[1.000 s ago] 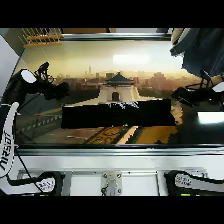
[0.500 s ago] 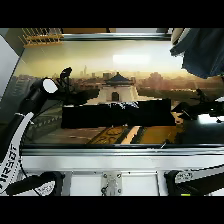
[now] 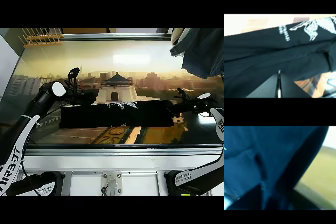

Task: Fold the clothes and pants, and hang the long-sleeved shirts on hangers.

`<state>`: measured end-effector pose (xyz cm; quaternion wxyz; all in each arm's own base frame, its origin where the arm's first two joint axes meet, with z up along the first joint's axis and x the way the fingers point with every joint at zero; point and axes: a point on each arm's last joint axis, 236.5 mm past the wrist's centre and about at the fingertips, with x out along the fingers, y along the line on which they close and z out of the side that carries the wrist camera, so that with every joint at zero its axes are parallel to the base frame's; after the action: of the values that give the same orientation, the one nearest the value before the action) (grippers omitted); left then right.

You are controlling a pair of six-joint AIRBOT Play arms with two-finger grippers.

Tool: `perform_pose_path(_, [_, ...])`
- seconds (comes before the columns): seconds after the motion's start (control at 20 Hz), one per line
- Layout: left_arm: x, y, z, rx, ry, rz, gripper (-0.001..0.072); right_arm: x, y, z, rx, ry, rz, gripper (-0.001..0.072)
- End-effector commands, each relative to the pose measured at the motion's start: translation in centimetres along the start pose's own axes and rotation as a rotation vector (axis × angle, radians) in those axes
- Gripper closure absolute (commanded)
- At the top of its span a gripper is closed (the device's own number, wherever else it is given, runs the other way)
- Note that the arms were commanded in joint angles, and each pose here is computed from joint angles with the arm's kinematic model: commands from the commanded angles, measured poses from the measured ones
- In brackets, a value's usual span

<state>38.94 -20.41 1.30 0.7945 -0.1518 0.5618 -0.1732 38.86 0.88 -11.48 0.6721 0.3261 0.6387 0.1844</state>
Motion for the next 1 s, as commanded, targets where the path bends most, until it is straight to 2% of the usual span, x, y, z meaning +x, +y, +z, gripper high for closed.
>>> perform_pose_path(0.0, [0.4,-0.8,0.3,-0.008,-0.022,-0.009,0.0703,0.4,1.7,-0.1,-0.019,0.010,0.027,0.0659])
perform_pose_path(0.05, [0.9,-1.2,0.1,-0.003,-0.014,-0.012,0.0703,0.0,2.0,0.0,-0.015,0.000,0.020,0.0699])
perform_pose_path(0.25, [5.2,-4.2,-0.6,0.063,0.062,-0.026,0.0703,-4.7,3.6,0.6,-0.070,-0.041,-0.102,0.0700])
perform_pose_path(0.6, [14.7,-10.5,-2.3,0.190,0.172,-0.059,0.0703,-14.7,11.9,-0.2,-0.205,-0.097,-0.346,0.0700])
perform_pose_path(0.95, [19.9,-14.6,-5.1,0.288,0.275,-0.081,0.0703,-15.7,21.3,-0.9,-0.382,-0.145,-0.396,0.0700])
